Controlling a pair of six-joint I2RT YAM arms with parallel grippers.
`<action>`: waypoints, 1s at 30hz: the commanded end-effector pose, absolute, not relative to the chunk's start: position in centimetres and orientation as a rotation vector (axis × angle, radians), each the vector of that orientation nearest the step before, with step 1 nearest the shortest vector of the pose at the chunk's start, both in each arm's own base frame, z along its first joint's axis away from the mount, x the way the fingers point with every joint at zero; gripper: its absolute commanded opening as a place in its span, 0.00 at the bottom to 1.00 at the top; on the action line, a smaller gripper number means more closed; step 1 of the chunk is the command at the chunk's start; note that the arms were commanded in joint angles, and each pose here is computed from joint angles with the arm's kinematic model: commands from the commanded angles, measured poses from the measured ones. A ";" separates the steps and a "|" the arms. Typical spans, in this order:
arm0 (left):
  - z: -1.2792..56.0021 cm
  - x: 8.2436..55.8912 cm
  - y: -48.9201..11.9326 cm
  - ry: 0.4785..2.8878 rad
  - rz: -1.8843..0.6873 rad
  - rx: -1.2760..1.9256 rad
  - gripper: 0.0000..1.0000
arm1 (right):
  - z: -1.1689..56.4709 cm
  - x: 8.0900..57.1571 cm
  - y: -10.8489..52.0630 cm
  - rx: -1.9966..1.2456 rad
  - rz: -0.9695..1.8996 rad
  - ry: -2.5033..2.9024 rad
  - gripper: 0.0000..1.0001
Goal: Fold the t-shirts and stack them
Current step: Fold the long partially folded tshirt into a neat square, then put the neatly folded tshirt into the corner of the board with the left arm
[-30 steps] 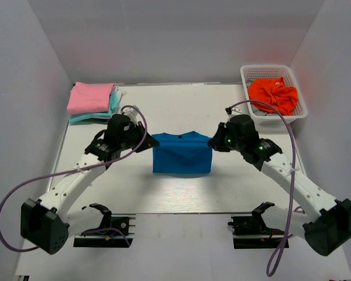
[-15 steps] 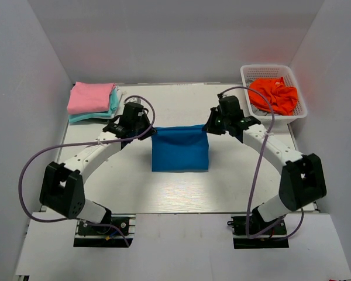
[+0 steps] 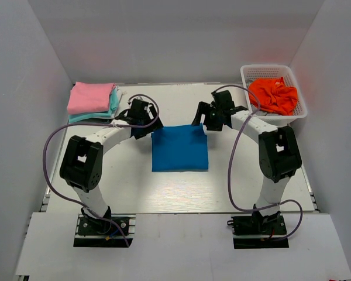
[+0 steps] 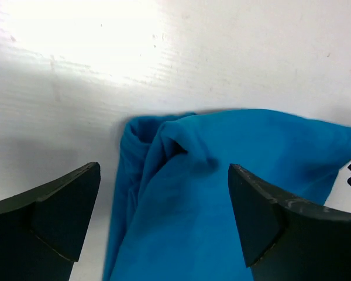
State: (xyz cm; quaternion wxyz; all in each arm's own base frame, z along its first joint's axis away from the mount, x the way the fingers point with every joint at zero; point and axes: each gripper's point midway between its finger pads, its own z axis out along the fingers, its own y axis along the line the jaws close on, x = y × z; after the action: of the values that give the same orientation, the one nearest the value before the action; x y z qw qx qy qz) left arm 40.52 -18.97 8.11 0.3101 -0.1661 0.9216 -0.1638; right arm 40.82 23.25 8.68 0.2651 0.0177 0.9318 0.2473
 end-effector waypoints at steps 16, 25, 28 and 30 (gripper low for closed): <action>5.3 35.0 -20.8 2.525 -0.553 0.013 0.95 | 13.2 34.2 19.8 0.048 0.694 2.354 0.90; -1.1 32.6 -19.7 2.727 -0.321 0.042 0.67 | 13.3 32.7 18.2 0.079 0.630 2.346 0.90; -2.1 32.6 -19.9 2.748 -0.295 0.053 0.61 | 13.4 32.6 17.4 0.096 0.589 2.328 0.90; -2.4 32.6 -20.2 2.766 -0.284 0.081 0.43 | 13.3 32.4 16.6 0.108 0.544 2.330 0.90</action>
State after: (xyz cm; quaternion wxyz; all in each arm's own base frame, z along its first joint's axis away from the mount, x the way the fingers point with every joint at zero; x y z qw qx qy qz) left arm 35.89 -21.90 2.18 0.2575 0.0151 0.9538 -0.1541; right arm 32.42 17.98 13.01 0.3481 0.0304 0.9062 0.2382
